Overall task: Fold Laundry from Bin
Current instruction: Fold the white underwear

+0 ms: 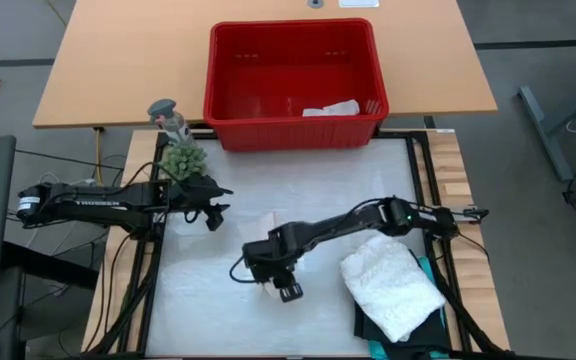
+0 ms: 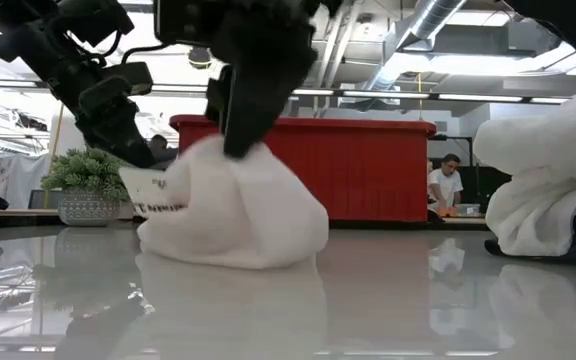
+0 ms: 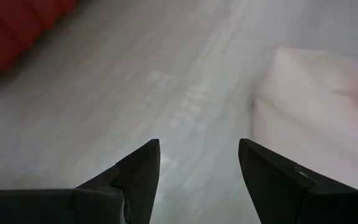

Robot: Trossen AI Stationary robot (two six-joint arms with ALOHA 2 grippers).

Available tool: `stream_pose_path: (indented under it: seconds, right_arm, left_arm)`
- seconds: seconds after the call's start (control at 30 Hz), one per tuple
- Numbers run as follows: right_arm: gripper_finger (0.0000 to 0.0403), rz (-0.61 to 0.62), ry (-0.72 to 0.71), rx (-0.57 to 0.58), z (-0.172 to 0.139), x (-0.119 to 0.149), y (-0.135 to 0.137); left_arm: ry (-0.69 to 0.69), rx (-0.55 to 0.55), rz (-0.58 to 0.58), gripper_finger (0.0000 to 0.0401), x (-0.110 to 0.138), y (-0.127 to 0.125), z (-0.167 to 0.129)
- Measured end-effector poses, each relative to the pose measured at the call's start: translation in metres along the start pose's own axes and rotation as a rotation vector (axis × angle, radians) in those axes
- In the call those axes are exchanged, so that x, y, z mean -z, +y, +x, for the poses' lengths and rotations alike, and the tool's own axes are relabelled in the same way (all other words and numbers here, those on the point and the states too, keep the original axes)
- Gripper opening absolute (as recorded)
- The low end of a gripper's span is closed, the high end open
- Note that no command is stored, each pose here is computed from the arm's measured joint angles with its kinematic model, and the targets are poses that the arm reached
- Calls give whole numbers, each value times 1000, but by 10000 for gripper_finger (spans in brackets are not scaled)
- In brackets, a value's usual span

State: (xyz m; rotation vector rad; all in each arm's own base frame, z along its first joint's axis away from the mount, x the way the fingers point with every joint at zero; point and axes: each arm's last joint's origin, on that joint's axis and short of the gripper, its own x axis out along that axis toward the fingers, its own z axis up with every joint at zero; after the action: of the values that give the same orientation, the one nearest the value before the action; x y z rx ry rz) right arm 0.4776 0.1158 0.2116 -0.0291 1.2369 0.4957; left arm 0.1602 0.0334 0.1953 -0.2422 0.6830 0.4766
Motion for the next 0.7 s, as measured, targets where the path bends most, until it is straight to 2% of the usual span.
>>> stream_pose_path:
  seconds: [0.17, 0.27, 0.37, 0.47, 0.57, 0.7]
  right_arm:
    - [240, 194, 20, 12, -27, 7, -13]
    - [273, 274, -8, 47, -60, 11, -19]
    - [281, 396, -28, 240, -88, 19, -31]
    - [281, 600, -73, 441, -98, 24, -50]
    - [281, 768, -150, 497, -96, 23, -69]
    - [281, 813, -147, 555, -83, 25, -86]
  left_arm:
    - [-47, 87, 2, 216, -6, -4, 0]
    - [-54, 75, 1, 223, -6, -3, 0]
    - [-63, 37, -1, 224, -7, -2, 0]
    - [-68, 17, -8, 225, -7, -2, 0]
    - [-65, 15, -24, 225, -6, -2, 0]
    - [-51, 11, -24, 225, -5, -1, 0]
